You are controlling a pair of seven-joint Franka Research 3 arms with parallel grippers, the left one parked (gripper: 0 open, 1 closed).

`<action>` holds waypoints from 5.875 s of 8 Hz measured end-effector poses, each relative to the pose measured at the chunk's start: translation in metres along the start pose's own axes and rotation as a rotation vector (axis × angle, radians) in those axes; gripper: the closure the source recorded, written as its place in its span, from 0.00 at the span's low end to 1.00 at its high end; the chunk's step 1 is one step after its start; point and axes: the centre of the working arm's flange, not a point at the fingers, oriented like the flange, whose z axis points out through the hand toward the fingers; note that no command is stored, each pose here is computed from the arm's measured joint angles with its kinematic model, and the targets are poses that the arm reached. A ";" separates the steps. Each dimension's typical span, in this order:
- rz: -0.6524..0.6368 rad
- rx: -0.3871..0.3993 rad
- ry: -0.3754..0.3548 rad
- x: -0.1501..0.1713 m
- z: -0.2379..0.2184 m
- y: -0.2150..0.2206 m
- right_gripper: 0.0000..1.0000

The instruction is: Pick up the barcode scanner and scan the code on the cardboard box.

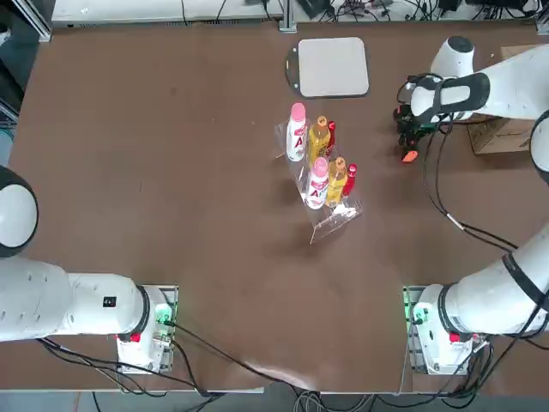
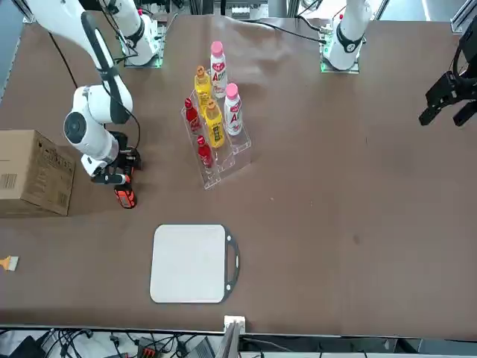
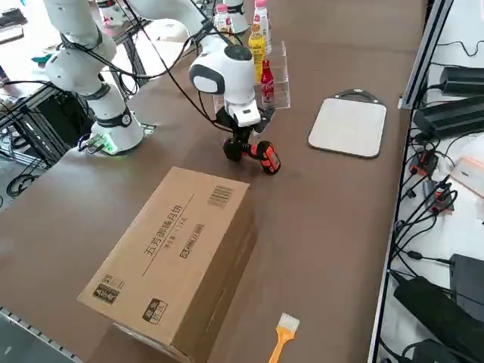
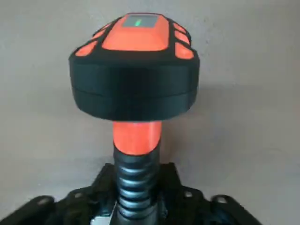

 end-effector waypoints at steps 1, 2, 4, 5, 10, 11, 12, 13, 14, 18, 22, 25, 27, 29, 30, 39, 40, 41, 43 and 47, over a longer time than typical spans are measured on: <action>0.000 0.000 0.000 0.000 0.000 0.000 0.57; 0.000 0.000 0.000 0.000 0.000 0.000 0.57; -0.001 0.001 0.016 0.002 -0.009 -0.001 0.57; -0.002 0.002 0.029 0.006 -0.031 -0.001 0.57; 0.071 0.001 -0.008 0.008 -0.258 0.053 0.57; 0.064 0.004 -0.003 0.007 -0.288 0.082 0.57; 0.049 0.009 0.006 0.004 -0.303 0.120 0.57; 0.031 0.014 0.012 -0.001 -0.307 0.163 0.57; 0.009 0.020 0.012 -0.009 -0.304 0.207 0.57; -0.065 0.030 0.027 -0.030 -0.278 0.314 0.57; -0.106 0.029 0.032 -0.017 -0.264 0.330 0.57; -0.107 0.031 0.030 -0.017 -0.261 0.334 0.57; -0.107 0.031 0.031 -0.017 -0.262 0.334 0.57; -0.107 0.031 0.031 -0.017 -0.262 0.334 0.57; -0.107 0.031 0.031 -0.017 -0.262 0.334 0.57; 0.011 0.073 -0.009 0.034 -0.269 0.066 0.57; 0.026 0.069 0.005 0.035 -0.243 0.038 0.57; 0.040 0.065 0.033 0.032 -0.208 0.019 0.57; 0.041 0.060 0.091 0.014 -0.134 -0.011 0.57; 0.050 0.050 0.129 -0.021 -0.034 -0.010 0.57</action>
